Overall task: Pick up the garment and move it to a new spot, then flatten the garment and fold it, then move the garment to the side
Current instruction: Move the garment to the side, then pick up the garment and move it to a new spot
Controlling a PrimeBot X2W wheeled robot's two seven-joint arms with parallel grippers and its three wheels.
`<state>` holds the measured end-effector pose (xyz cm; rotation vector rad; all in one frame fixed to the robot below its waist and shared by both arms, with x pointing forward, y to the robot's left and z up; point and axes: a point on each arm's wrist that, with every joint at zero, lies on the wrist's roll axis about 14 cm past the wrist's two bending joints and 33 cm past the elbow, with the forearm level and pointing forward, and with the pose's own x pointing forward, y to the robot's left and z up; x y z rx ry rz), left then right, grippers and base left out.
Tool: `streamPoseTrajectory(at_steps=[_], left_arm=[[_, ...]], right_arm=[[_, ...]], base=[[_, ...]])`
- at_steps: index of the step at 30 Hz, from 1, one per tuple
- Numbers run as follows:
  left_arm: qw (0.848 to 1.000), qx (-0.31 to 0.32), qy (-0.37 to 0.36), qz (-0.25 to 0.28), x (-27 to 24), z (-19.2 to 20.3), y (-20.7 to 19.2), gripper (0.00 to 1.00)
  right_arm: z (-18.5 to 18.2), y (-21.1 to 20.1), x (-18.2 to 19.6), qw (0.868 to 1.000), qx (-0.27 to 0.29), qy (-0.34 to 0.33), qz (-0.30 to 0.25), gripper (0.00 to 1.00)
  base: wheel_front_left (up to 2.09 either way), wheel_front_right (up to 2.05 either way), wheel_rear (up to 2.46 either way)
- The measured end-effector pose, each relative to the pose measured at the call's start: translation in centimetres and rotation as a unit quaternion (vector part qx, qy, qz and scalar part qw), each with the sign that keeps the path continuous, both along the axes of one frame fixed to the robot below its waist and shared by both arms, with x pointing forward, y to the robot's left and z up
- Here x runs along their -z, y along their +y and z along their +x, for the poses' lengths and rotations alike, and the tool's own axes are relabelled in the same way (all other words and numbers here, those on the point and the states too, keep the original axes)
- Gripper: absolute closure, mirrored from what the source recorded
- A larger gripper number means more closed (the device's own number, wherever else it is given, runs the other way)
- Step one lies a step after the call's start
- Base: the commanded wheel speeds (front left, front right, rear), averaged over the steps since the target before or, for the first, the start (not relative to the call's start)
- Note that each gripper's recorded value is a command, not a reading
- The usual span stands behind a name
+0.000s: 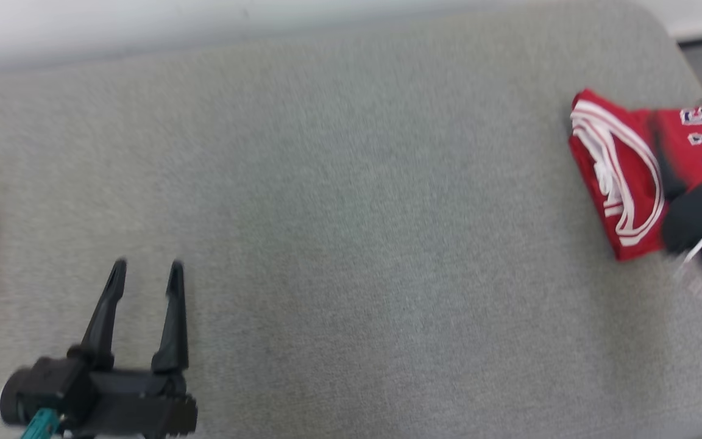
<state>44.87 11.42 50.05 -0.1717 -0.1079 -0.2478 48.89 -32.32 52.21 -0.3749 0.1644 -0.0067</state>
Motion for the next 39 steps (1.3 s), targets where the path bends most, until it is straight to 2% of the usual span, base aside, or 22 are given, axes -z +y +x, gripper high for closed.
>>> streamPoseTrajectory(at_steps=[7,13,21,32,39], left_arm=[[0.999,-0.052,0.001,0.016,-1.0,-3.3,3.4,0.00],[0.996,-0.082,-0.004,0.024,-1.8,-6.3,5.0,0.00],[0.994,-0.103,-0.011,0.026,-2.3,-9.2,6.3,0.00],[0.993,-0.119,-0.007,0.026,-2.1,-10.8,7.0,0.00],[0.992,-0.121,0.011,0.029,-0.9,-11.0,6.9,0.00]], right_arm=[[-2.9,6.0,-1.4,0.994,-0.063,-0.068,0.061,0.00],[-5.4,8.6,-3.3,0.983,-0.078,-0.119,0.117,0.00],[-8.6,11.2,-2.6,0.976,-0.092,-0.126,0.154,0.00],[-11.6,12.2,0.8,0.971,-0.066,-0.099,0.209,0.00],[-11.8,12.0,1.6,0.974,-0.066,-0.086,0.201,0.00]], base=[[0.00,0.00,0.00],[0.00,0.00,0.00],[0.00,0.00,0.00],[0.00,0.00,0.00],[0.00,0.00,0.00]])
